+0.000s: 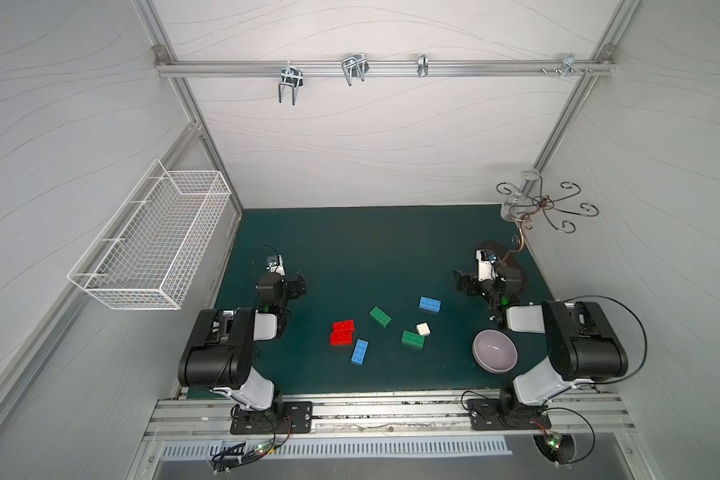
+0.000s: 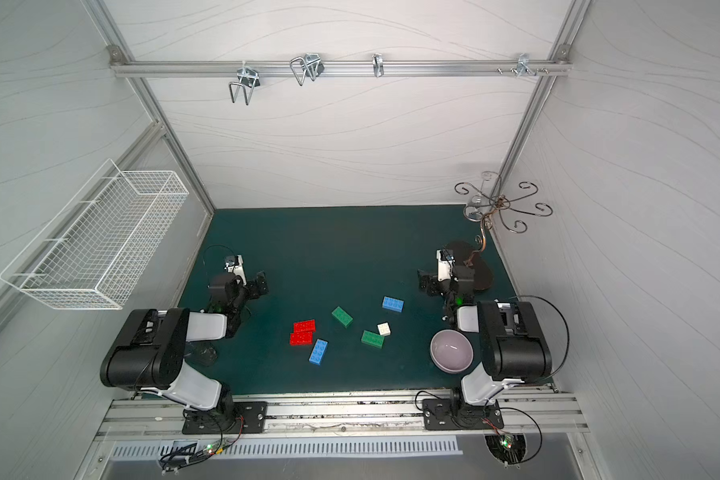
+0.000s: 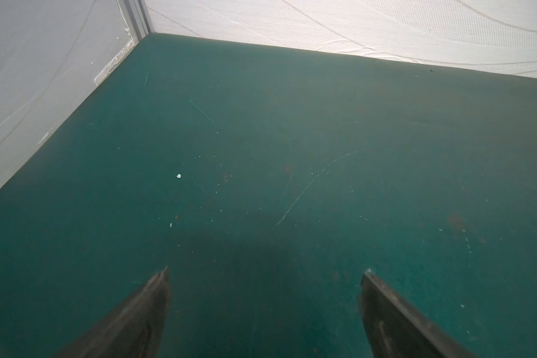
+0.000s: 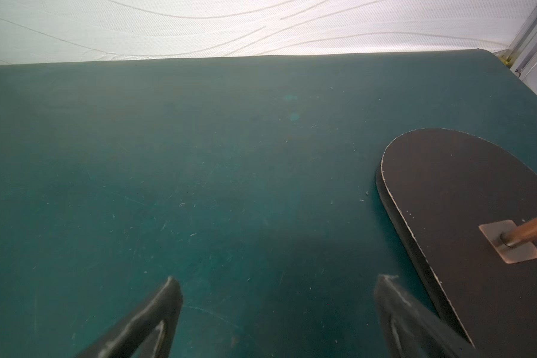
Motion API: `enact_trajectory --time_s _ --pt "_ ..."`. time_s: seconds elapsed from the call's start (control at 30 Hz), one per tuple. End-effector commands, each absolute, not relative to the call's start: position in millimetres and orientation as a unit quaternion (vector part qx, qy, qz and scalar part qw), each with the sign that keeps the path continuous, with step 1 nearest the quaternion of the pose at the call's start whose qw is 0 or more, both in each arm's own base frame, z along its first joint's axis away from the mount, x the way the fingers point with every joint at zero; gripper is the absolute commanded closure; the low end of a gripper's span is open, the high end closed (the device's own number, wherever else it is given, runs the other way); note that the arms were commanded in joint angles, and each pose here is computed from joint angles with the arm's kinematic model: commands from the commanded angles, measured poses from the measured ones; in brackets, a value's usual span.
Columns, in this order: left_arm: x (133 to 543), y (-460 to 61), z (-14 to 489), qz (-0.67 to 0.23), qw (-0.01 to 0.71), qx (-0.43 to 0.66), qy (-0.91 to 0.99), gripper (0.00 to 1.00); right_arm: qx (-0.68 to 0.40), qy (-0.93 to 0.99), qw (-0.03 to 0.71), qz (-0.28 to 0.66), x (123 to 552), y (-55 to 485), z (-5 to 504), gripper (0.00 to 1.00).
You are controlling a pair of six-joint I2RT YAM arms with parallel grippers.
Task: Assemble a small pinwheel with lego
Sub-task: Move the lego brick at the center of the board.
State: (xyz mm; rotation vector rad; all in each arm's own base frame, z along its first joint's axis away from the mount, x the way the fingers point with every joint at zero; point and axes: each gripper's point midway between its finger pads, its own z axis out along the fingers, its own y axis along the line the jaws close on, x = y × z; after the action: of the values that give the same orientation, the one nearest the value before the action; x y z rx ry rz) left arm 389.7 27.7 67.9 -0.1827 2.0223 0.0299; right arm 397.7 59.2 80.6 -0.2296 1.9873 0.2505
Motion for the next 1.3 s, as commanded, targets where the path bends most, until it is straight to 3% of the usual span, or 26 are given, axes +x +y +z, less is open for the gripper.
enact_trajectory --time_s 0.0,0.63,0.83,0.93,1.03,1.17,1.27 --pt "401 27 90 0.012 0.558 -0.07 0.827 0.0 -0.096 0.831 0.538 0.101 400 60 83 0.01" --pt "401 26 90 0.018 0.558 -0.068 0.827 0.0 -0.099 0.829 0.541 0.103 399 60 84 0.01" --pt "400 28 146 0.025 0.541 -0.092 0.836 0.0 -0.108 0.828 0.533 0.136 388 71 143 0.01" --pt "397 16 173 -0.041 0.525 -0.133 0.84 0.0 -0.161 0.832 0.5 0.177 377 109 170 0.01" --pt "384 -12 171 -0.131 0.428 -0.176 0.877 0.0 -0.271 0.827 0.456 0.188 350 169 177 0.01" --pt "358 -78 158 -0.325 0.286 -0.197 0.88 0.0 -0.391 0.81 0.374 0.227 296 246 170 0.07" --pt "335 -108 149 -0.392 0.237 -0.2 0.866 0.0 -0.446 0.79 0.336 0.251 255 285 156 0.12"
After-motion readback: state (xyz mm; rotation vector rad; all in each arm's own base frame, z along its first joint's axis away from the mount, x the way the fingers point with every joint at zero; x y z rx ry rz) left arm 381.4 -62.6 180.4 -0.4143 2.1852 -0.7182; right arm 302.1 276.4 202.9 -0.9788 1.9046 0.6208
